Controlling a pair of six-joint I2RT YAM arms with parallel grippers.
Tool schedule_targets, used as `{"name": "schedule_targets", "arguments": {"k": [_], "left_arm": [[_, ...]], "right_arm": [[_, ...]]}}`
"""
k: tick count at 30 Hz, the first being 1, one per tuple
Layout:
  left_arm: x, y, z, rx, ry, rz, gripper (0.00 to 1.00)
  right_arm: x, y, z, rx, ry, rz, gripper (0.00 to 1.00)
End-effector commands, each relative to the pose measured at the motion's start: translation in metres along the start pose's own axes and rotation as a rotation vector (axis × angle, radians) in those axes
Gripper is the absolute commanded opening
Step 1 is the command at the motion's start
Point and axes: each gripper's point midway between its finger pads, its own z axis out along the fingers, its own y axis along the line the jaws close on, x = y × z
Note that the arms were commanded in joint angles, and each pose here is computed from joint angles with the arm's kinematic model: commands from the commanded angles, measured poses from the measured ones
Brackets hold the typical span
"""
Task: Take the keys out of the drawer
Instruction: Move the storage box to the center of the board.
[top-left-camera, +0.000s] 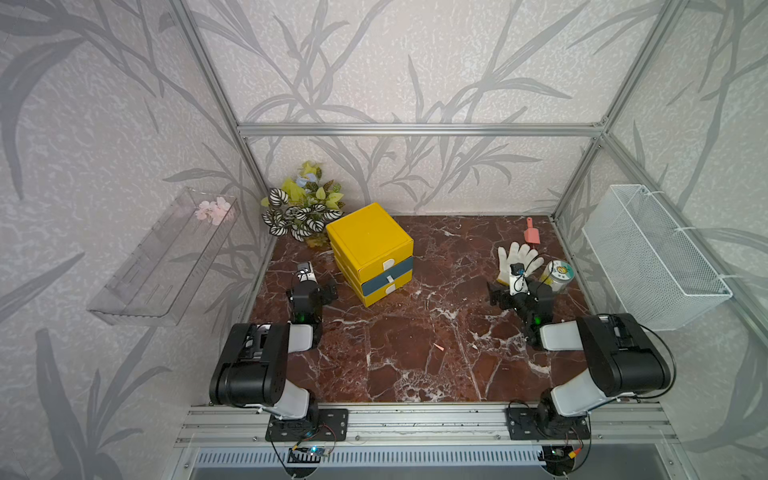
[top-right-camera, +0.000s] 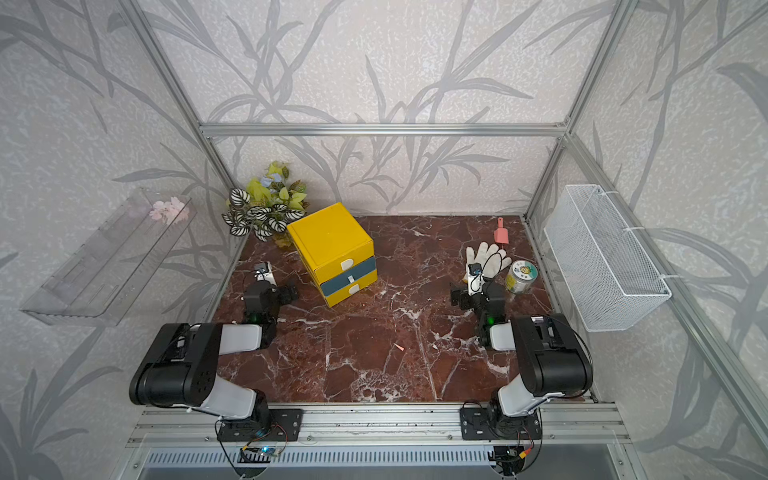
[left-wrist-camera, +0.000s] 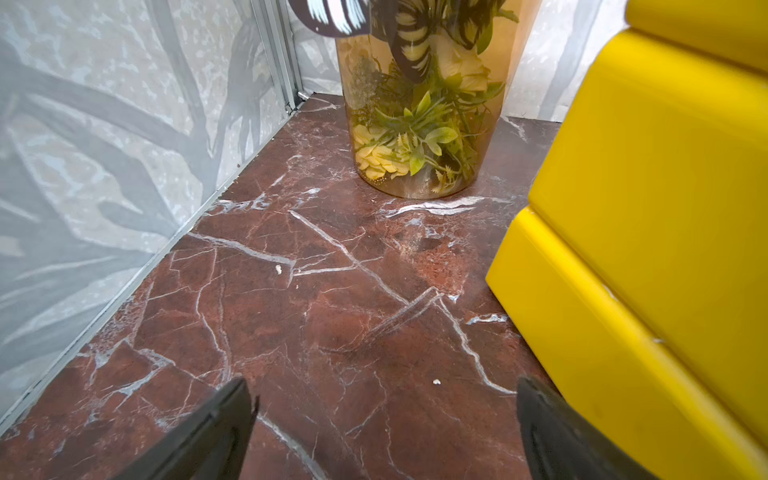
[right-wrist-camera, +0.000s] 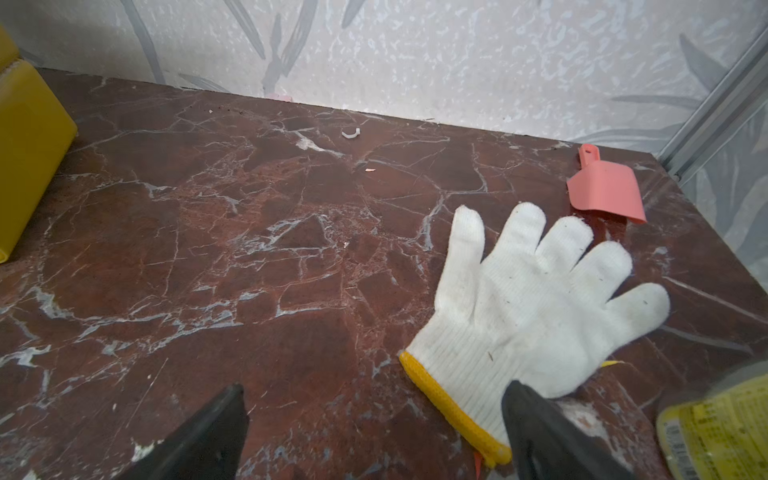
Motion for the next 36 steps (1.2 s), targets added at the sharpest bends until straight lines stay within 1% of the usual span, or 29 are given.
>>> {"name": "schedule_targets", "arguments": {"k": [1, 13, 19, 23, 24, 26, 27, 29, 31, 32, 34, 36], "left_arm": [[-0.009, 0.003, 0.003, -0.014, -0.025, 0.002, 1.00], [-0.010, 0.003, 0.004, -0.014, -0.026, 0.002, 1.00], [-0.010, 0.003, 0.004, -0.015, -0.026, 0.002, 1.00], [-0.010, 0.003, 0.003, -0.014, -0.030, 0.000, 1.00], [-0.012, 0.006, 0.002, -0.032, -0.036, -0.006, 0.99], [-0.020, 0.009, -0.004, -0.048, -0.061, -0.017, 0.94], [-0.027, 0.010, -0.009, -0.049, -0.070, -0.012, 0.93], [-0.036, 0.013, -0.018, -0.074, -0.033, -0.015, 0.87], [-0.045, 0.023, -0.028, -0.137, -0.004, -0.064, 0.84], [-0.048, 0.026, -0.032, -0.156, -0.009, -0.095, 0.81], [-0.056, 0.029, -0.041, -0.163, -0.039, -0.188, 0.74], [-0.063, 0.028, -0.046, -0.147, -0.064, -0.269, 0.68]], "right_arm": [[-0.015, 0.001, 0.004, -0.007, -0.046, -0.016, 0.99], [-0.016, 0.001, 0.005, -0.008, -0.047, -0.017, 0.99], [-0.014, -0.004, 0.005, 0.021, -0.038, -0.004, 0.99], [-0.025, 0.004, -0.005, -0.018, -0.089, -0.031, 0.99], [-0.029, 0.003, -0.008, 0.001, -0.083, -0.033, 0.99], [-0.043, -0.004, -0.012, 0.075, -0.061, -0.039, 1.00], [-0.049, -0.004, -0.014, 0.091, -0.020, -0.051, 1.00], [-0.078, -0.001, -0.019, 0.097, -0.038, -0.025, 0.98], [-0.111, 0.011, -0.026, 0.048, -0.077, 0.043, 0.93], [-0.125, 0.017, -0.027, 0.032, -0.090, 0.069, 0.91], [-0.151, 0.039, -0.026, -0.034, -0.089, 0.114, 0.89], [-0.169, 0.067, -0.018, -0.125, -0.051, 0.149, 0.87]]}}
